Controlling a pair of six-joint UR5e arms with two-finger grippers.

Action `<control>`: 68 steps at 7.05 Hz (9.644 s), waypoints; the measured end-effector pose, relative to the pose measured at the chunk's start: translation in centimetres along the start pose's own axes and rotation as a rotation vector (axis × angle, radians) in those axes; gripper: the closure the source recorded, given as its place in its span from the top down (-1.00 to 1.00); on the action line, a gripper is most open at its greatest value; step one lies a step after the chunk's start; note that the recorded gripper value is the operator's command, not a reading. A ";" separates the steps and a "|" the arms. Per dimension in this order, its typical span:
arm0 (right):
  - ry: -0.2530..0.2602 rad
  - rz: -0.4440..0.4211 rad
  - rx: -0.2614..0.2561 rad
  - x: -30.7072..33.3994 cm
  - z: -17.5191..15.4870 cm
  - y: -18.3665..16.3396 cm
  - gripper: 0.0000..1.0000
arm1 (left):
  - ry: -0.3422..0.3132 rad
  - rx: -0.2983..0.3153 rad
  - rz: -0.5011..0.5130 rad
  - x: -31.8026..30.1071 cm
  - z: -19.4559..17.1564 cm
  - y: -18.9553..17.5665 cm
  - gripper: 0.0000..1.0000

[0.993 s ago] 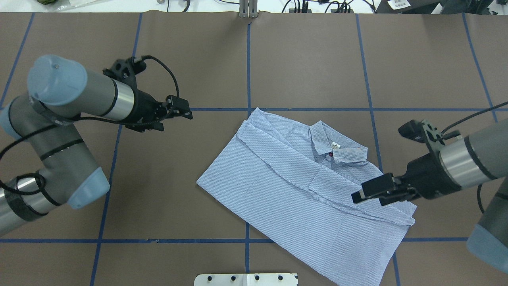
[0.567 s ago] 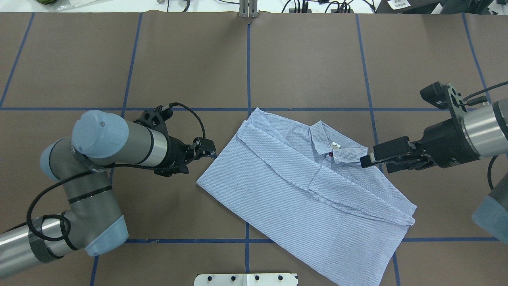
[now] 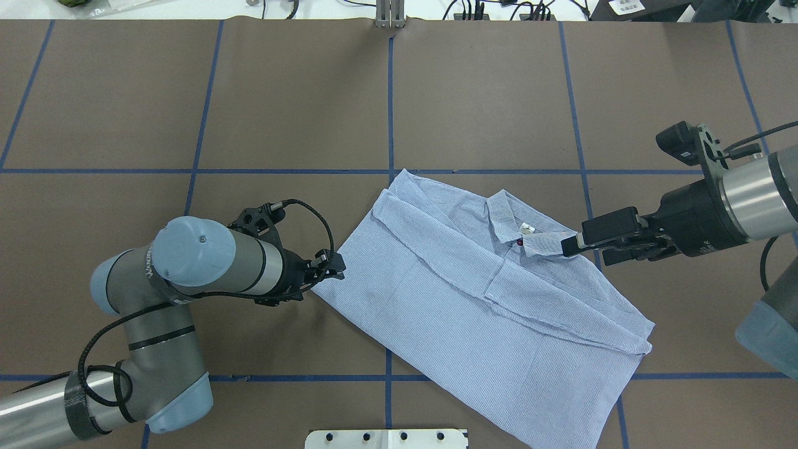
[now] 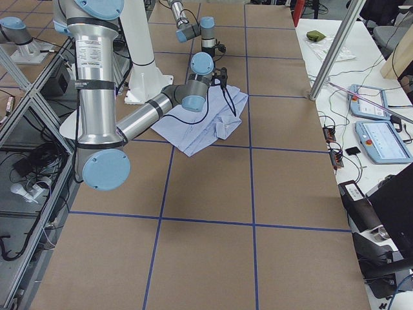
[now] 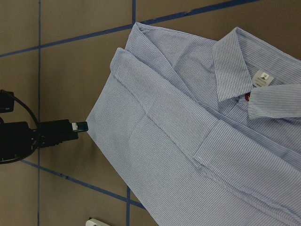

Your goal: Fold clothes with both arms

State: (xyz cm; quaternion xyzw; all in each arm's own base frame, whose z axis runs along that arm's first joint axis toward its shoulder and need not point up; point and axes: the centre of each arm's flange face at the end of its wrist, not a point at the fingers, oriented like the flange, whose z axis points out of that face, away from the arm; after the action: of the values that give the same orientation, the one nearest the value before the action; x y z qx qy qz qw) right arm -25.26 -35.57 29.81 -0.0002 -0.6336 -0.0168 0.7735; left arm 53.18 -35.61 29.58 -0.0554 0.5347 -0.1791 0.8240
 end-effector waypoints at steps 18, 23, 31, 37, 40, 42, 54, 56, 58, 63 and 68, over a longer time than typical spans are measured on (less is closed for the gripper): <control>0.012 0.023 0.050 1.0 -1.5 -1.5 1.00 | -0.018 0.239 -0.005 8.0 -2.0 -19.1 -1.00; 0.022 0.034 0.069 1.5 -1.7 -1.9 1.00 | 0.106 0.316 0.073 14.9 1.3 -26.4 -1.00; 0.042 0.045 0.109 2.0 -0.4 -4.7 1.00 | 0.217 0.424 0.140 16.0 0.0 -28.2 1.00; 0.234 0.033 0.168 -7.6 9.9 -9.8 1.00 | 0.201 0.307 0.209 1.5 -7.3 -26.6 1.00; 0.401 -0.035 0.217 -10.1 16.9 -11.4 1.00 | 0.138 0.267 0.255 -3.9 -12.3 -22.2 1.00; 0.487 -0.074 0.230 -10.7 22.0 -13.7 1.00 | 0.109 0.235 0.259 -5.1 -16.4 -18.5 1.00; 0.797 -0.226 0.131 -13.7 33.0 -14.7 1.00 | 0.101 0.158 0.280 -4.9 -14.3 -13.5 1.00; 0.823 -0.242 0.121 -13.2 34.0 -14.2 1.00 | 0.097 0.155 0.279 -5.0 -14.1 -13.5 1.00; 0.836 -0.255 0.112 -12.8 34.5 -14.0 1.00 | 0.097 0.154 0.280 -5.0 -14.0 -13.5 1.00; 0.864 -0.261 0.097 -12.0 34.0 -14.3 1.00 | 0.108 0.135 0.270 -4.1 -13.4 -12.5 1.00; 0.890 -0.278 0.089 -8.3 31.1 -14.8 1.00 | 0.121 0.112 0.265 -2.7 -12.4 -11.2 1.00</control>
State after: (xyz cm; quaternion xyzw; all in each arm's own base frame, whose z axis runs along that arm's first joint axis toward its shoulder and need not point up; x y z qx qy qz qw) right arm -57.77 -49.49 27.47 0.1253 -0.2343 -0.0915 0.9597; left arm 38.36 -43.80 29.85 0.0725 0.5750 -0.1014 0.8086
